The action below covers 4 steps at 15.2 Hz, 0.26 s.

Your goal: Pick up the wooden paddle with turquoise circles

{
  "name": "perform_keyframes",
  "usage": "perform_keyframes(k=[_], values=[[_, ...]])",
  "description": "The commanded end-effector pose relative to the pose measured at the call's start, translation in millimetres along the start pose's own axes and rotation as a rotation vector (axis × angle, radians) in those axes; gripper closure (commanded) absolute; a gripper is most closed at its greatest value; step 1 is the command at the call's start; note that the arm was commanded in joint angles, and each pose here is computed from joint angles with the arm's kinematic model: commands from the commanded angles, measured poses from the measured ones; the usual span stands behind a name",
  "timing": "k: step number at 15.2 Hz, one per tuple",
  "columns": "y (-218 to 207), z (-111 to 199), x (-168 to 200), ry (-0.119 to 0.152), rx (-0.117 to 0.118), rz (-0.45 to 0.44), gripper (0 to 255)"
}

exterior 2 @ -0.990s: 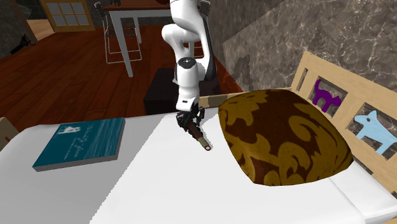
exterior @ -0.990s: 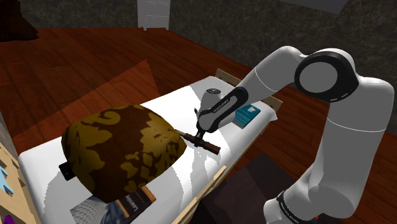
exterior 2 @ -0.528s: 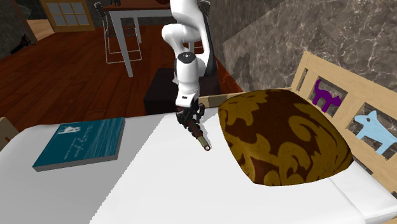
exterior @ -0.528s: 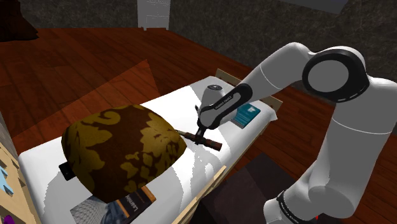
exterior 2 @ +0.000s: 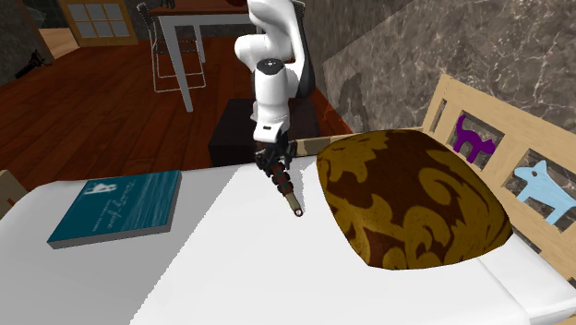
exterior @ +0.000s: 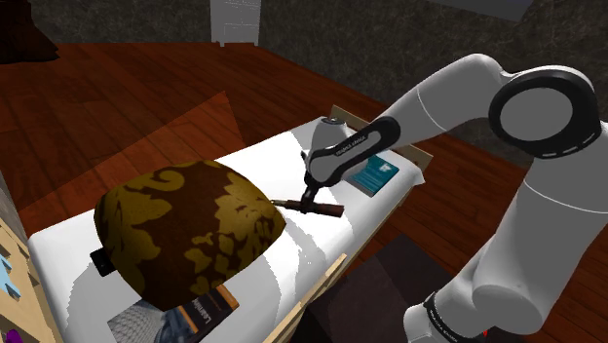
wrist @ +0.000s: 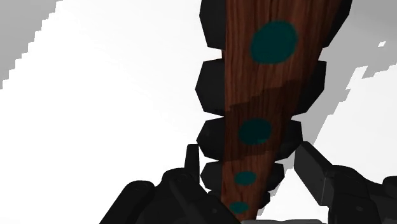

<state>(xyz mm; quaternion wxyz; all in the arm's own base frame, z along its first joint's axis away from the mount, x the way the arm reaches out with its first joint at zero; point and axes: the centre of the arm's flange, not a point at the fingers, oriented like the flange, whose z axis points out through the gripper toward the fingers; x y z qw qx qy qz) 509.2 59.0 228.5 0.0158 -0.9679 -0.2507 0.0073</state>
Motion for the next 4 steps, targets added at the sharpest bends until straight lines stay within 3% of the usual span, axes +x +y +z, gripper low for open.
perform_keyframes(k=[1,4], values=[[-0.7,-10.5,-0.2,0.000,0.000,0.000,255],[-0.9,-16.6,-0.3,0.000,0.000,0.000,255]])
